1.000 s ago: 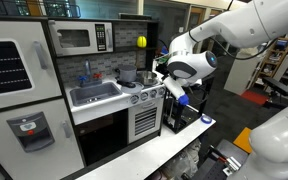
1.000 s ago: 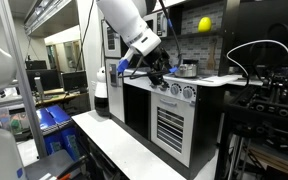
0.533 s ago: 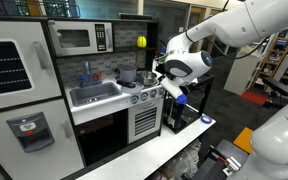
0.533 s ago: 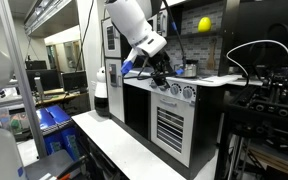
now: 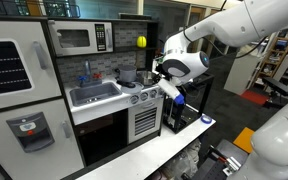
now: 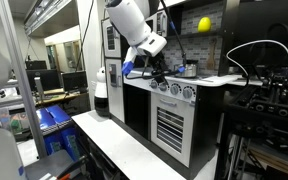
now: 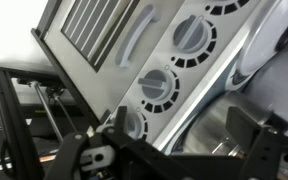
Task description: Remove the lid from the sink and put it on the stove
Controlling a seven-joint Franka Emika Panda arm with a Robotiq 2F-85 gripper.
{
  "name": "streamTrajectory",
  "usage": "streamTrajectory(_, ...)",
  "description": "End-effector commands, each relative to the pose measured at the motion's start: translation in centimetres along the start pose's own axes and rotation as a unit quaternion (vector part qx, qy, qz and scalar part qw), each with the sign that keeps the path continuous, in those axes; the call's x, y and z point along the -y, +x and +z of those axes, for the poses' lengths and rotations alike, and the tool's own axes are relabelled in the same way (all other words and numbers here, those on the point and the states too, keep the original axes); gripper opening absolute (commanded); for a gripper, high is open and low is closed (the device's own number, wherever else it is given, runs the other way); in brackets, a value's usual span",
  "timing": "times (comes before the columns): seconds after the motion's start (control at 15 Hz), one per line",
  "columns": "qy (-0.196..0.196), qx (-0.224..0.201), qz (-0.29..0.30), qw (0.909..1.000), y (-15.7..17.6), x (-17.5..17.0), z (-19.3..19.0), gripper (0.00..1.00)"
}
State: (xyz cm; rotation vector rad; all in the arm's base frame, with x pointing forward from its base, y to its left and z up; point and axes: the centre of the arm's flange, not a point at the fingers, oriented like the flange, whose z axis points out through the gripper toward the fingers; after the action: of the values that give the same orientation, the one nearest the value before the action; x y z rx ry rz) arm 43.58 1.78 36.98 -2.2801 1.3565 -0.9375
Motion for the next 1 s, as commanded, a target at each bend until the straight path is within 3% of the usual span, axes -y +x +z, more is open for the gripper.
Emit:
streamTrajectory(0.0, 0.029, 0.034, -0.071, 0.9965, 2.1, 4.2, -1.7, 1.00)
streamTrajectory(0.47, 0.066, 0.042, -0.182, 0.9802, 2.5, 10.6, -2.7, 1.00)
streamTrajectory(0.93, 0.057, 0.080, -0.271, 0.9576, 1.4, 12.2, -1.5, 1.00)
